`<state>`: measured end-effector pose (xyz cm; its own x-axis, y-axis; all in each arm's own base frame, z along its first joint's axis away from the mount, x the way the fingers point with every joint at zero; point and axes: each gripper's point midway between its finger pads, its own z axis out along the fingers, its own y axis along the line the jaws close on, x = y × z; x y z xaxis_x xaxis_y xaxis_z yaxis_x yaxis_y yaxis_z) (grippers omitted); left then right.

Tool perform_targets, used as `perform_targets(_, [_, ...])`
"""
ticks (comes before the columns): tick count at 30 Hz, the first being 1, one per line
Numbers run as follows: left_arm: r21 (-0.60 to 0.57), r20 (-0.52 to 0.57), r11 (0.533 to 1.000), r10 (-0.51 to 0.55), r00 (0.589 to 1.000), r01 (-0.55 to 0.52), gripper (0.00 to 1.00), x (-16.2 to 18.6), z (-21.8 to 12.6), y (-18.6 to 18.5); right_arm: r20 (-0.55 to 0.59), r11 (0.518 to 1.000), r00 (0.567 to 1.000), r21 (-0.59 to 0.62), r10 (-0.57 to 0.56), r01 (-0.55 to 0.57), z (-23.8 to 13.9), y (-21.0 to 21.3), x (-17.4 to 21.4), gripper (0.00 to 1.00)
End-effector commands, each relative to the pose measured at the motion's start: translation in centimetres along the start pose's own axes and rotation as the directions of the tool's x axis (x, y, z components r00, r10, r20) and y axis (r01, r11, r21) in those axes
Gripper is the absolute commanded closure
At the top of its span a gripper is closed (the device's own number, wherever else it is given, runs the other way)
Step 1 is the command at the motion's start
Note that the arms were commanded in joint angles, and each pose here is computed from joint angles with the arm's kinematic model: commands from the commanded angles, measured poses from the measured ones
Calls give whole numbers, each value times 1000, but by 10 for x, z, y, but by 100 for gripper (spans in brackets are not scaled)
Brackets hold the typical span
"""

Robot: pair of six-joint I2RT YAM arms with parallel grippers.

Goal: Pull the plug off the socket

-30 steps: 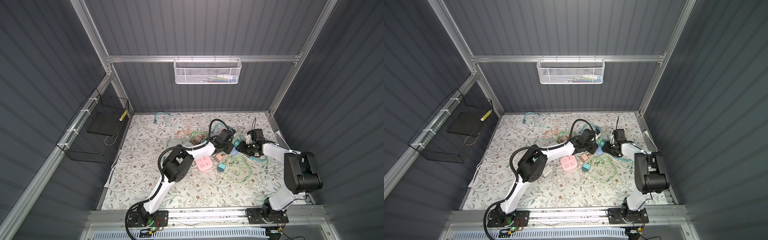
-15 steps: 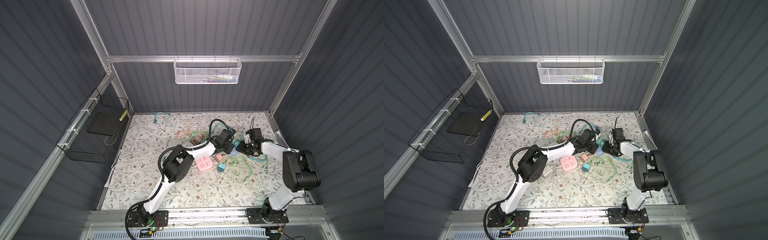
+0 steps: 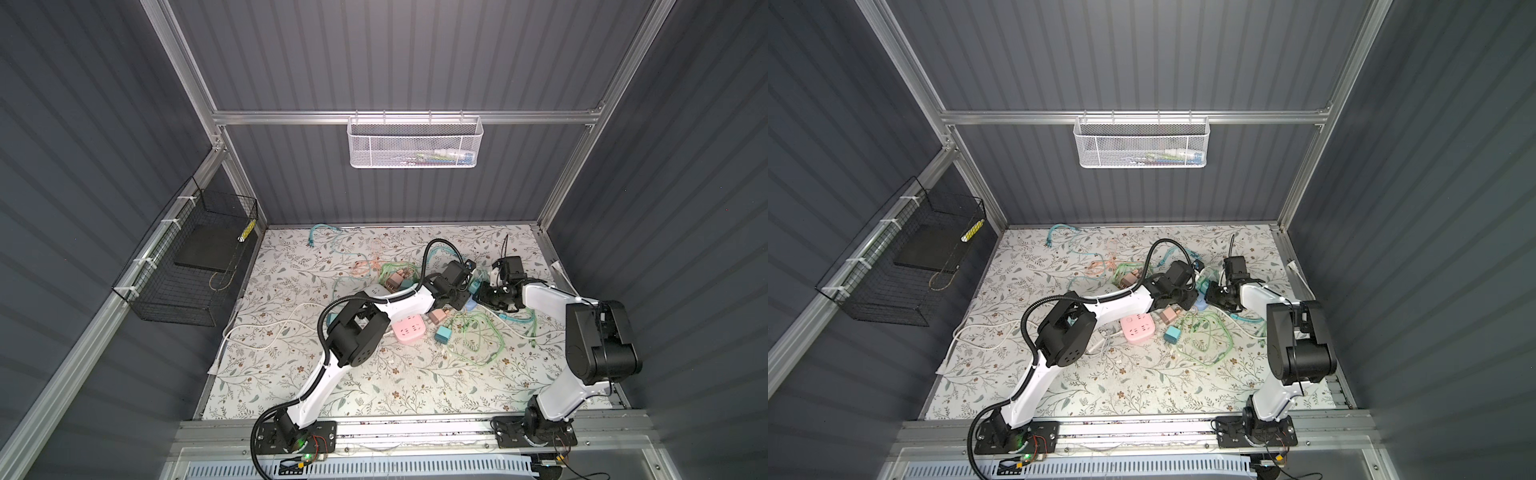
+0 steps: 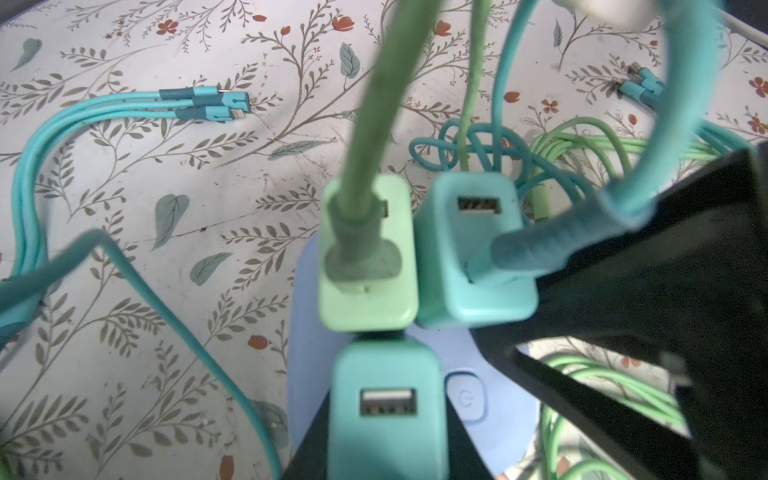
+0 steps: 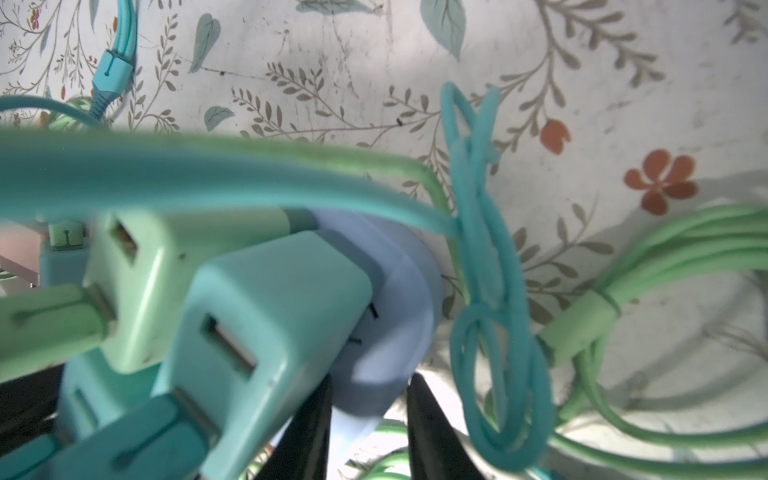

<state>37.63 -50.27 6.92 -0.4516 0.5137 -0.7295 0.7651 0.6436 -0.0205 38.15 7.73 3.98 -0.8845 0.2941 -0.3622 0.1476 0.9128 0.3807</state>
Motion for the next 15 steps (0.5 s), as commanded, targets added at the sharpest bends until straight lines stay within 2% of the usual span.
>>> perform_targets(1, [80, 127, 993, 77, 989, -87, 92, -51, -22, -34, -9, 998, 1000, 60, -1, 1, 6, -10, 4, 68])
perform_targets(6, [104, 118, 985, 122, 986, -134, 92, -49, -18, -46, -10, 997, 1000, 73, -5, 5, 7, -10, 3, 68])
perform_targets(10, [146, 155, 986, 55, 986, -78, 92, -56, -26, -45, -5, 996, 1000, 85, -6, 6, 7, -11, 2, 68])
perform_targets(13, [223, 170, 975, -43, 985, 4, 92, -62, -29, -38, -5, 996, 1000, 89, -6, 7, 7, -11, 2, 68])
perform_targets(15, [222, 159, 975, -40, 986, 3, 92, -60, -26, -36, -5, 996, 1000, 92, -6, 6, 7, -11, 2, 68])
